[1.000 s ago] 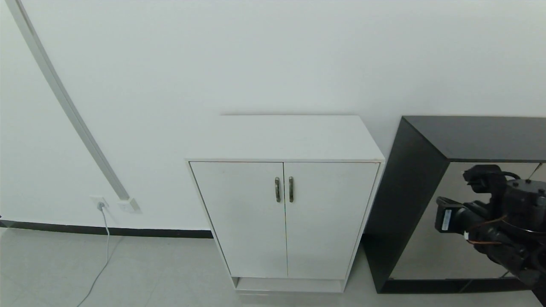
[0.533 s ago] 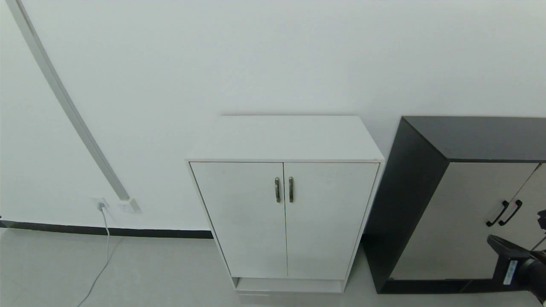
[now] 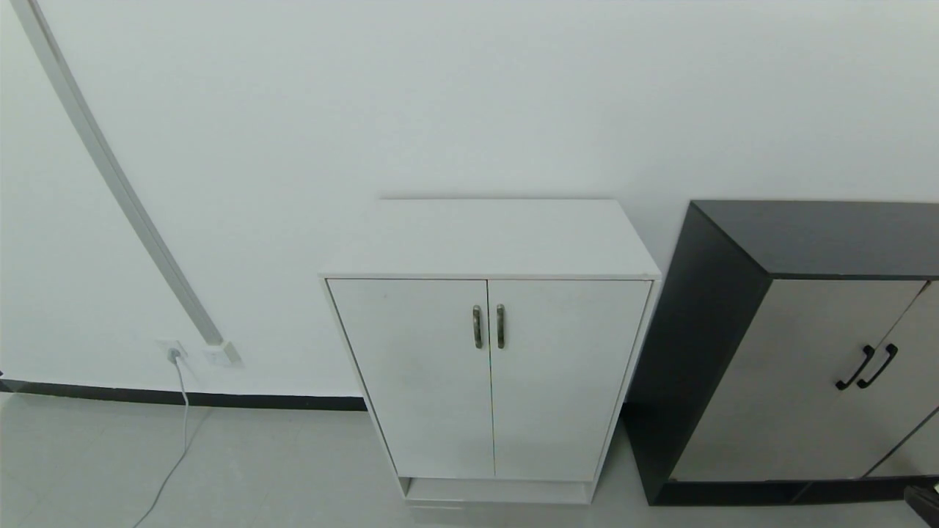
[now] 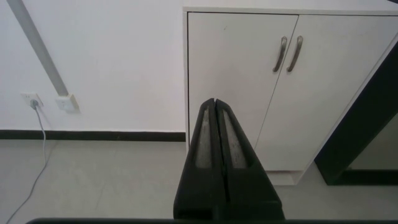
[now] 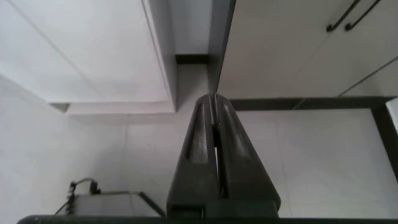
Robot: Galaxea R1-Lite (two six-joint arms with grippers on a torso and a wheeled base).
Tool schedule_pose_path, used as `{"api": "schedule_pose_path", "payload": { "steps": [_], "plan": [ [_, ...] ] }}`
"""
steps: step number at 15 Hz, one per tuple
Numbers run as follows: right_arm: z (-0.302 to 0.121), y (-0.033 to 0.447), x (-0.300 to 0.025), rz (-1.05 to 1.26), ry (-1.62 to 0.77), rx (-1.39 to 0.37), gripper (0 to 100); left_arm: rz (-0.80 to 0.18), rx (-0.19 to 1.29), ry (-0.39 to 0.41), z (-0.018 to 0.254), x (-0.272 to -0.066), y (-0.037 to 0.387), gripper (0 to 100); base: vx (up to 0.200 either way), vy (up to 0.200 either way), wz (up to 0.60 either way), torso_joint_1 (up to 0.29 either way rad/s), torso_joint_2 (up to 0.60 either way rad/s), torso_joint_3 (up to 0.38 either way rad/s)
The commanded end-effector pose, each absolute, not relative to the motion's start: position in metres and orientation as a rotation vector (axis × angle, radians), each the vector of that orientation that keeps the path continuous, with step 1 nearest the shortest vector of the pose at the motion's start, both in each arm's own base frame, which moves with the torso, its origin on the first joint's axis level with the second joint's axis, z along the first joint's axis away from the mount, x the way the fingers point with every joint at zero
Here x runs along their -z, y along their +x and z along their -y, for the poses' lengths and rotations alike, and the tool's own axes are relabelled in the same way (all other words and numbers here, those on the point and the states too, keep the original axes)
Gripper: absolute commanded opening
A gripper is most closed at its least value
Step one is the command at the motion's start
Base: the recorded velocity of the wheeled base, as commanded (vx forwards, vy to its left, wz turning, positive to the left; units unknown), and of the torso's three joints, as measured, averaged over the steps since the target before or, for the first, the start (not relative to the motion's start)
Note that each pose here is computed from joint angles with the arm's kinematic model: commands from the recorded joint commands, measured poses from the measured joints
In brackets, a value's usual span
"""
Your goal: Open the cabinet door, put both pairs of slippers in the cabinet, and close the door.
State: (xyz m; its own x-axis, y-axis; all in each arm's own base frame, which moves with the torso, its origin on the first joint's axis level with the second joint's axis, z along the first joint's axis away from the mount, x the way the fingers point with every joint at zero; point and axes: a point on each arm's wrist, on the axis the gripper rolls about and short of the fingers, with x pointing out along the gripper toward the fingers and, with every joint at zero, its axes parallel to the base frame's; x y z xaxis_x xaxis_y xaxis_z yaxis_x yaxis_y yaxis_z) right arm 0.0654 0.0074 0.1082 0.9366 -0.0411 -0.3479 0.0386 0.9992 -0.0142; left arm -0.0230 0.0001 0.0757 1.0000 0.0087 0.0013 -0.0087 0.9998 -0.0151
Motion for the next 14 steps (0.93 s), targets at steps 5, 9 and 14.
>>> {"api": "schedule_pose_path", "payload": {
  "steps": [5, 9, 14],
  "plan": [
    [-0.003, 0.027, -0.09, -0.39, 0.012, -0.078, 0, 0.0, -0.009, -0.015, 0.0, -0.076, -0.023, 0, 0.0, 0.0, 0.0, 0.0, 0.0, 0.0],
    [-0.002, 0.013, -0.082, -0.404, 0.023, -0.156, 0, 0.0, -0.009, -0.015, 0.0, -0.076, -0.023, 0, 0.0, 0.0, 0.0, 0.0, 0.0, 0.0],
    [-0.002, 0.006, -0.079, -0.375, 0.003, -0.229, 0, 0.0, -0.009, -0.015, 0.0, -0.076, -0.023, 0, 0.0, 0.0, 0.0, 0.0, 0.0, 0.0]
  ]
}}
